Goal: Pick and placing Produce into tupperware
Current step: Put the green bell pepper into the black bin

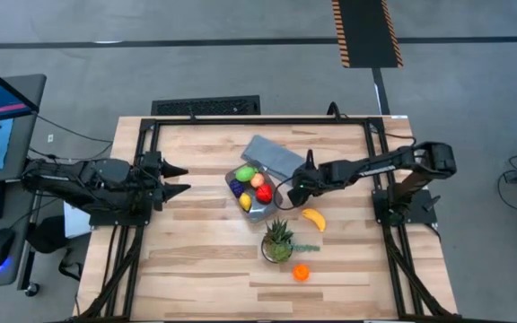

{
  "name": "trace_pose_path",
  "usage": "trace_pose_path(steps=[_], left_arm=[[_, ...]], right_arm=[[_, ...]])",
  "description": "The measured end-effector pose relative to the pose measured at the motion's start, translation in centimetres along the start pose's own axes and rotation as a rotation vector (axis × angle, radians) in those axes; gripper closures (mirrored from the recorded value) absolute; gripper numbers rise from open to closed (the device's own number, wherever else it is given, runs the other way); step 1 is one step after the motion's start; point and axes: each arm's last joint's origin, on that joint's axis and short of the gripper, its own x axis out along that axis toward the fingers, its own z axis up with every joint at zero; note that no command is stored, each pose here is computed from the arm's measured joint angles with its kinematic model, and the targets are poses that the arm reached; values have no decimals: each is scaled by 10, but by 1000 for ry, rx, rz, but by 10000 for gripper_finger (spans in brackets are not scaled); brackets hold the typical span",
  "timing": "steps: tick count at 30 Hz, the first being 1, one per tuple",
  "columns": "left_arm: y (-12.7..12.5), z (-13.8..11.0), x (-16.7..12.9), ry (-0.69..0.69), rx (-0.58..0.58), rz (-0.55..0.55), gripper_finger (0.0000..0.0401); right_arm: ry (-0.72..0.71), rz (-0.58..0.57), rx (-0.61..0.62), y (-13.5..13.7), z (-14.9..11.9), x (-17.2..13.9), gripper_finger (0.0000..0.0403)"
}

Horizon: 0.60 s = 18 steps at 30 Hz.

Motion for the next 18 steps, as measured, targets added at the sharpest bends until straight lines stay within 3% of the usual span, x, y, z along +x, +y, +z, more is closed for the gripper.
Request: trace_pose_path(steps=[18], left_arm=[[0,0,0,-2,-3,1,132]], right_arm=[[10,-25,-4,-1,2,14,101]])
